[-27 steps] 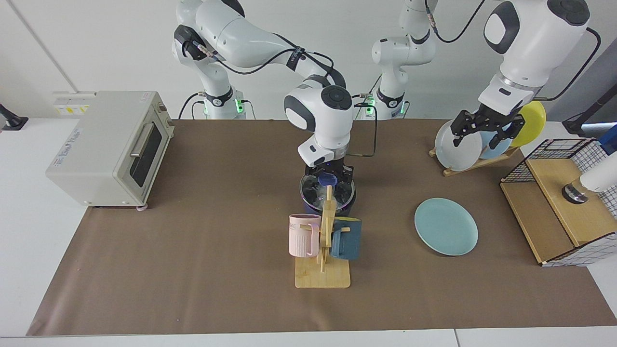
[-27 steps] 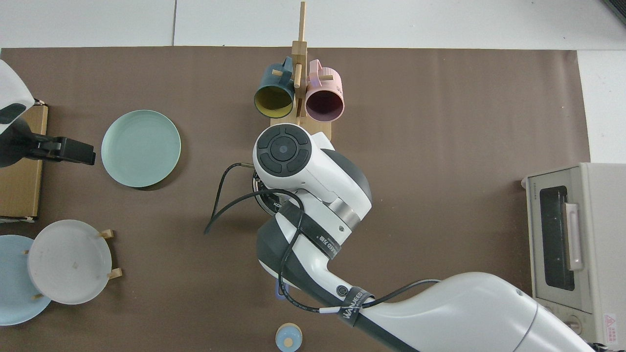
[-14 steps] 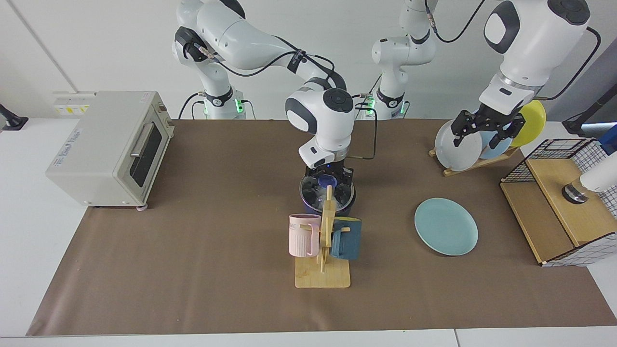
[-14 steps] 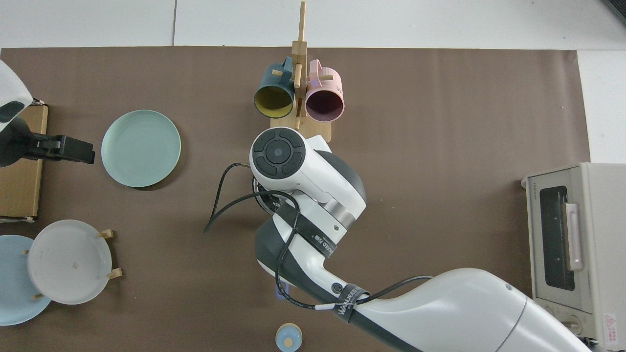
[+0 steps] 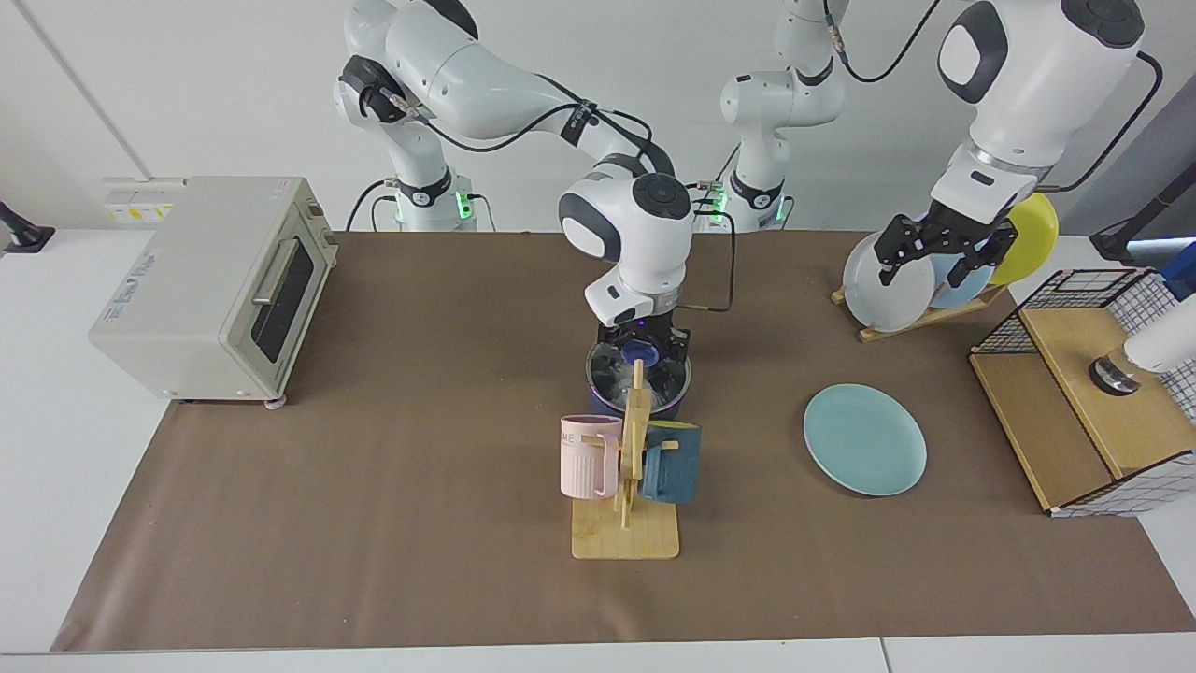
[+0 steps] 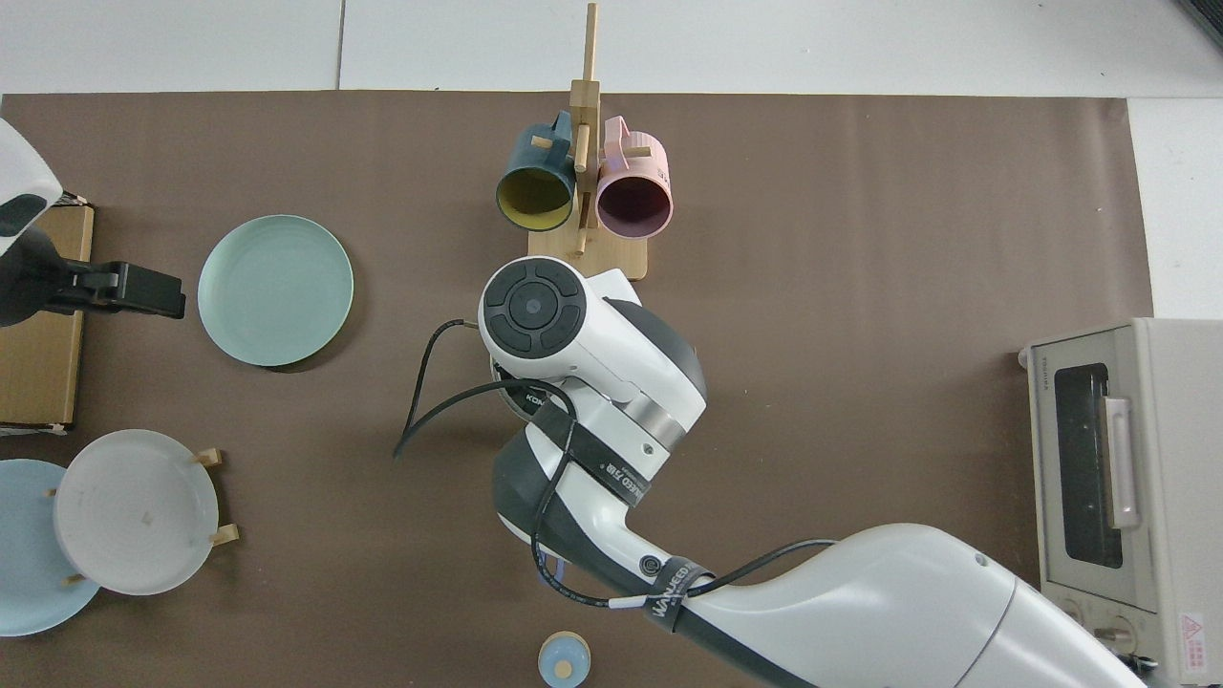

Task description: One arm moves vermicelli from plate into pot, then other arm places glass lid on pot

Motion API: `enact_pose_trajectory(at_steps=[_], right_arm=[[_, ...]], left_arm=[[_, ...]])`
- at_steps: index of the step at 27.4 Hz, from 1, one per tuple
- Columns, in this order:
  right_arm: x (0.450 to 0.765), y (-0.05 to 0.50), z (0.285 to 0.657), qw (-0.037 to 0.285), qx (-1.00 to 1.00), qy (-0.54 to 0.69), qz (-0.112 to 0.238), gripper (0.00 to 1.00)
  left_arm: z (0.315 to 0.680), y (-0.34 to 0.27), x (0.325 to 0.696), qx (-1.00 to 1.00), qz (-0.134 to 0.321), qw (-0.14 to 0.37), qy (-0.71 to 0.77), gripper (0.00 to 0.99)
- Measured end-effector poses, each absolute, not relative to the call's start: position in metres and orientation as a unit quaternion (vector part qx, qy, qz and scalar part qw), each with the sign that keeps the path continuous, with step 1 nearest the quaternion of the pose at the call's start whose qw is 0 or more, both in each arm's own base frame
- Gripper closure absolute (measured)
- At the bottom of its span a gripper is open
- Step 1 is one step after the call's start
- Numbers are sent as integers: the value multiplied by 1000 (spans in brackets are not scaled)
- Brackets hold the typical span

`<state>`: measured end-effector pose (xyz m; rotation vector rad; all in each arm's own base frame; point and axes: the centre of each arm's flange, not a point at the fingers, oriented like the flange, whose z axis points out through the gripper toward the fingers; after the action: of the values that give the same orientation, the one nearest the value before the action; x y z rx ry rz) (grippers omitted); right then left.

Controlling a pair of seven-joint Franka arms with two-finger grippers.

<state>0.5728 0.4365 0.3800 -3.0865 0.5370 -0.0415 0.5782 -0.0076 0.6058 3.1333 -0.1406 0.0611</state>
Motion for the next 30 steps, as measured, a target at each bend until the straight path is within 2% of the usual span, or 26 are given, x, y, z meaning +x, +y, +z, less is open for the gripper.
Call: enact_pose_trajectory(at_steps=[1, 2, 5, 6, 9, 17, 24, 30], right_arm=[[573, 436, 380, 4, -985, 172, -14, 498], [573, 436, 381, 4, -985, 172, -14, 401], [574, 436, 383, 6, -985, 173, -16, 278], [575, 436, 384, 6, -985, 173, -16, 176], [576, 436, 385, 7, -984, 174, -17, 13], [577, 434, 404, 8, -984, 177, -23, 0], [570, 423, 468, 20, -982, 184, -46, 0], [573, 382, 518, 29, -985, 167, -42, 0]], left_arm=[[606, -8, 578, 999, 19, 2, -45, 0], [606, -8, 578, 999, 19, 2, -45, 0], [606, -8, 578, 999, 19, 2, -45, 0], [606, -8, 578, 999, 19, 2, -45, 0], [606, -8, 578, 999, 19, 2, -44, 0], [606, -8, 578, 999, 19, 2, -44, 0], [606, -8, 578, 999, 19, 2, -44, 0], [606, -8, 578, 999, 19, 2, -44, 0]])
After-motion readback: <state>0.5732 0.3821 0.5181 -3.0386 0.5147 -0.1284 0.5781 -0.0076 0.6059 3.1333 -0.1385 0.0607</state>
